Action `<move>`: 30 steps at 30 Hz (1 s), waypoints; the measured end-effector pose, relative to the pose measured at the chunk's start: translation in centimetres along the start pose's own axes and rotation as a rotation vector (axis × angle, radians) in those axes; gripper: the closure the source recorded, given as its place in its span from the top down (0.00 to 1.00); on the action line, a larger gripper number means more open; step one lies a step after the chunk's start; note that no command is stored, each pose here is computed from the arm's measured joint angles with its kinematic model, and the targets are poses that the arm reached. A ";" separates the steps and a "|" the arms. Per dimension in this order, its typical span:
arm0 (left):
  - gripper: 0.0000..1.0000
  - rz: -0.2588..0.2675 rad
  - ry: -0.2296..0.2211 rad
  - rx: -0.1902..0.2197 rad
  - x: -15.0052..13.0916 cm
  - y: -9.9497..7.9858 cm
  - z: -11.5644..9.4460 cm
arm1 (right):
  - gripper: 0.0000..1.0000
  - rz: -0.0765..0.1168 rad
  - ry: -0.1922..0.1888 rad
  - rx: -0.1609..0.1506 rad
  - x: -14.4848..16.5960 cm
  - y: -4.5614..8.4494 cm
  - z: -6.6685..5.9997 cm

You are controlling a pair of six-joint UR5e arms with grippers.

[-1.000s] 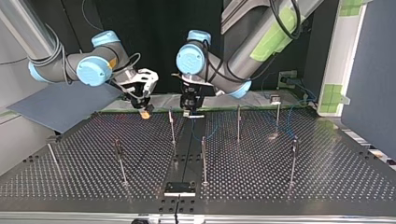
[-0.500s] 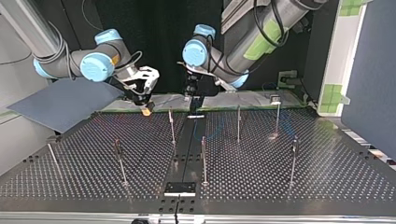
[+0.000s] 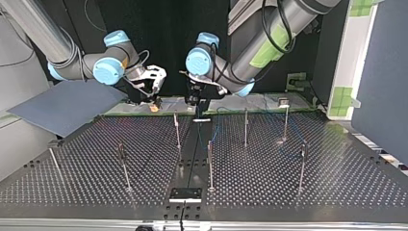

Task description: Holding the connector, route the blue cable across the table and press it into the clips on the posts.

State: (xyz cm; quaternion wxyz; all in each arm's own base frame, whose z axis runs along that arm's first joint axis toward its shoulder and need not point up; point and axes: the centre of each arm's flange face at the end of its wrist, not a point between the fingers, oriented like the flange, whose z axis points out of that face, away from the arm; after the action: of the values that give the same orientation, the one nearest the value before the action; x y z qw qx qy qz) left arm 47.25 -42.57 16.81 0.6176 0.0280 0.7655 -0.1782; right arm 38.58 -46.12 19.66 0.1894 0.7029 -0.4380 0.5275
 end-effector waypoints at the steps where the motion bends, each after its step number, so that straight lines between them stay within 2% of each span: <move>1: 0.00 -0.002 -0.003 -0.001 -0.1 0.0 0.1 | 0.00 0.001 -0.002 -0.002 -0.1 0.1 0.1; 7: 0.00 -0.015 -0.007 -0.006 -0.3 0.9 0.9 | 0.00 0.010 0.016 -0.006 0.1 1.0 0.4; 15: 0.00 -0.021 0.019 0.016 1.7 1.4 2.7 | 0.00 0.021 0.054 0.023 0.8 1.7 0.9; 25: 0.00 -0.045 -0.032 0.023 -0.9 1.2 5.0 | 0.00 0.040 0.079 0.015 1.1 3.0 1.4; 30: 0.00 -0.041 -0.012 0.021 -0.4 1.9 6.0 | 0.00 0.048 0.075 0.011 0.5 3.8 2.3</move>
State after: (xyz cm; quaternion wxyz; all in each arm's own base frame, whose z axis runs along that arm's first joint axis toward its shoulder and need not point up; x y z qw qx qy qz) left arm 53.45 -42.60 15.68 0.6181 0.0180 0.7603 -0.1991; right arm 36.87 -50.10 18.54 0.1892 0.6730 -0.4443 0.5602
